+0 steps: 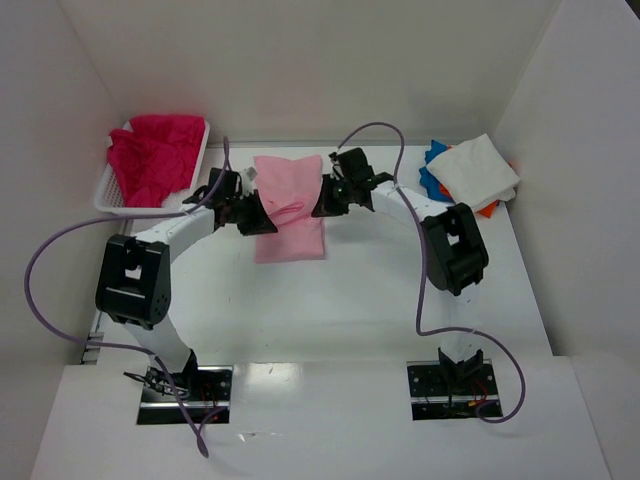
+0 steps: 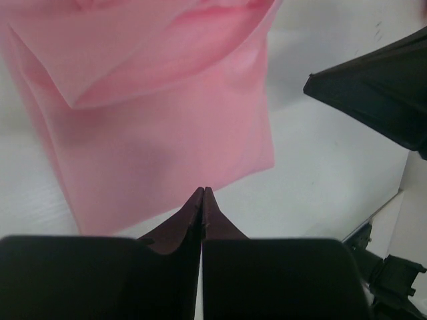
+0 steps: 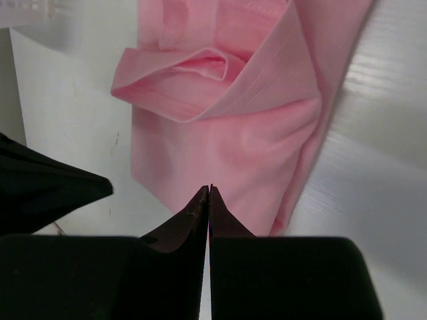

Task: Fold and stack the t-shirts
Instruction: Fold the folded rectangular tshirt in 1/3 of the way

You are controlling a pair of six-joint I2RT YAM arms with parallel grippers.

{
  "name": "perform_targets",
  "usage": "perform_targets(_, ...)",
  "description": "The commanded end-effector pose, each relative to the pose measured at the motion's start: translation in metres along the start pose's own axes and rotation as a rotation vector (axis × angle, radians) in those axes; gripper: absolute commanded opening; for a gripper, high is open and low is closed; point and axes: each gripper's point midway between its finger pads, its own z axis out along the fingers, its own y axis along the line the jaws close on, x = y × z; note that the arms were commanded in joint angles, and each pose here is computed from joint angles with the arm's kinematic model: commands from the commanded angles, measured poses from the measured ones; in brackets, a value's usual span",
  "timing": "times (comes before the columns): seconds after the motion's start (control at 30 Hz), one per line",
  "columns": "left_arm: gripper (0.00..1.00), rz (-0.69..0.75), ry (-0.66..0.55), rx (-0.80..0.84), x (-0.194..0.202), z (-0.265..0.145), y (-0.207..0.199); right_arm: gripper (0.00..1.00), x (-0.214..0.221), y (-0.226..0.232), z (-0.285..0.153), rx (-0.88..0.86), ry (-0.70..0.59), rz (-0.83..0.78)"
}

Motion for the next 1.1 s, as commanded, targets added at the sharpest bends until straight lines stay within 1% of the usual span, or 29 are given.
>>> perform_targets(0.0,0.01,-0.026,0.020,0.011,0.008,0.015,0.007,0.05,0.004,0.001,0.021,-0.028,0.017,-0.015)
perform_targets(0.1,0.01,-0.045,0.050,-0.022,0.016,0.027,0.021,0.05,0.001,0.000,0.030,-0.027,0.018,-0.014)
perform_targets(0.17,0.01,-0.046,0.059,-0.040,0.016,0.034,0.028,0.07,-0.001,-0.002,0.037,-0.023,0.027,-0.015)
perform_targets(0.3,0.03,-0.042,0.046,-0.096,0.002,0.052,0.041,0.07,-0.001,-0.005,0.055,-0.013,0.054,-0.019)
perform_targets(0.37,0.03,-0.030,0.037,-0.102,-0.005,0.057,0.043,0.07,-0.006,-0.003,0.058,-0.017,0.046,-0.022)
perform_targets(0.43,0.06,-0.030,0.037,-0.102,-0.009,0.063,0.043,0.08,-0.014,0.002,0.058,-0.025,0.033,-0.028)
perform_targets(0.5,0.06,-0.024,0.021,-0.103,-0.020,0.068,0.042,0.08,-0.020,0.001,0.064,-0.017,0.024,-0.029)
perform_targets(0.53,0.08,-0.019,0.011,-0.099,-0.025,0.068,0.040,0.08,-0.023,0.004,0.062,-0.019,0.019,-0.032)
perform_targets(0.63,0.09,-0.022,-0.014,-0.129,-0.038,0.075,0.049,0.11,-0.030,0.003,0.071,-0.018,0.005,-0.036)
perform_targets(0.67,0.12,-0.029,-0.028,-0.148,-0.041,0.077,0.058,0.11,-0.031,-0.005,0.075,-0.006,0.011,-0.025)
perform_targets(0.77,0.17,-0.016,-0.089,-0.156,-0.062,0.074,0.058,0.11,-0.043,-0.005,0.077,-0.008,-0.004,-0.023)
perform_targets(0.8,0.22,-0.017,-0.108,-0.163,-0.067,0.073,0.061,0.11,-0.043,-0.007,0.080,-0.007,-0.003,-0.022)
perform_targets(0.9,0.32,-0.004,-0.160,-0.185,-0.084,0.075,0.063,0.11,-0.052,-0.009,0.080,-0.003,-0.023,-0.012)
perform_targets(0.93,0.38,-0.008,-0.172,-0.196,-0.092,0.078,0.068,0.11,-0.052,-0.010,0.080,-0.002,-0.024,-0.012)
perform_targets(0.97,0.41,-0.001,-0.175,-0.198,-0.095,0.080,0.070,0.11,-0.056,-0.015,0.080,0.003,-0.030,-0.005)
perform_targets(1.03,0.44,-0.002,-0.175,-0.209,-0.098,0.088,0.075,0.11,-0.060,-0.020,0.078,0.008,-0.036,0.002)
perform_targets(1.07,0.48,0.009,-0.183,-0.205,-0.103,0.088,0.073,0.11,-0.062,-0.023,0.078,0.017,-0.042,0.003)
